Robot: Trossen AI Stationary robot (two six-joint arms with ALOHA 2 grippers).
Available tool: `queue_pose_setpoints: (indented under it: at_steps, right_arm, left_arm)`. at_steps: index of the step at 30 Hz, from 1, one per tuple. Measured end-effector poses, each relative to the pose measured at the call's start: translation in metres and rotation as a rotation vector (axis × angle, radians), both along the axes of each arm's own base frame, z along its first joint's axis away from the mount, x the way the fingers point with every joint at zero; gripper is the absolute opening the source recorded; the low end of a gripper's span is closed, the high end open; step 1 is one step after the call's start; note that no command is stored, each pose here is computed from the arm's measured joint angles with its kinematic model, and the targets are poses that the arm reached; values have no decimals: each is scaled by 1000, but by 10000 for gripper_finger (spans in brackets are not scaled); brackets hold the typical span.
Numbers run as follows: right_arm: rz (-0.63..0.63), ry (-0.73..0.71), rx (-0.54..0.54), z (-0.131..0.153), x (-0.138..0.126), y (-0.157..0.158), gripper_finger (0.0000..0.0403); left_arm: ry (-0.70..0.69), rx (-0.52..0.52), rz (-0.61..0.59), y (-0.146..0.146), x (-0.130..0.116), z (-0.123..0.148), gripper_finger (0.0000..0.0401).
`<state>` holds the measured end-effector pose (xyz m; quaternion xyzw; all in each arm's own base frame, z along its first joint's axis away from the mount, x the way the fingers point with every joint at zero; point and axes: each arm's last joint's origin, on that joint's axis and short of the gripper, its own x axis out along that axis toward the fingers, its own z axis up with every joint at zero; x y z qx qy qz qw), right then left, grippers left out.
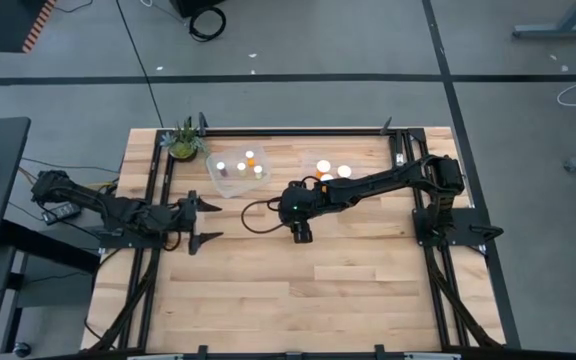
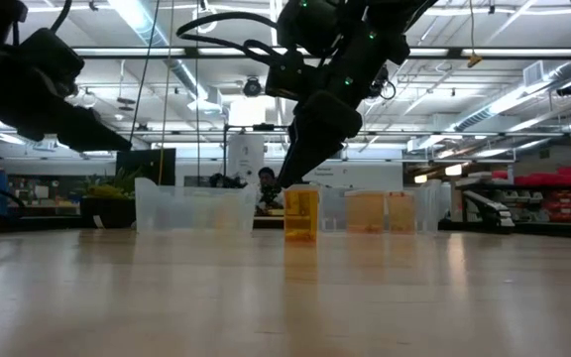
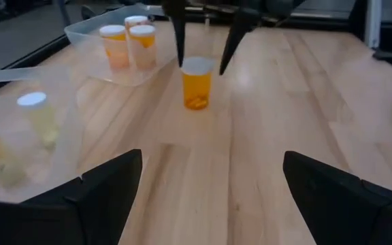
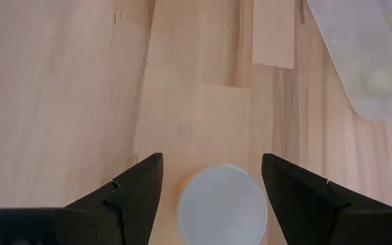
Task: Pick and place medicine bottles into bin by pill shape (circle, oval)
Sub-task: Put the orange pill bottle into the right bin
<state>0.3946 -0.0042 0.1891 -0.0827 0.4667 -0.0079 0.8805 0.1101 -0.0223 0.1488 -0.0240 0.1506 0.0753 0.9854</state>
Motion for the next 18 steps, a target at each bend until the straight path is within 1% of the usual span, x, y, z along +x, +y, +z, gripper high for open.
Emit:
queue_pose_setpoints:
  at_steps: [5,8,10,18]
  right_arm:
    - [-9,7,6,0,-1,0,258]
    - [-15,8,7,0,-1,-2,258]
    - [-21,12,7,-1,-1,-4,258]
    - [-57,35,20,-13,-3,-14,258]
  left_arm:
    - [-17,-22,-86,-3,0,1,368]
    - [-66,-33,-126,-4,2,1,368]
    - [-76,-35,-127,-4,2,-3,368]
    - [-98,-54,-118,-4,2,-1,368]
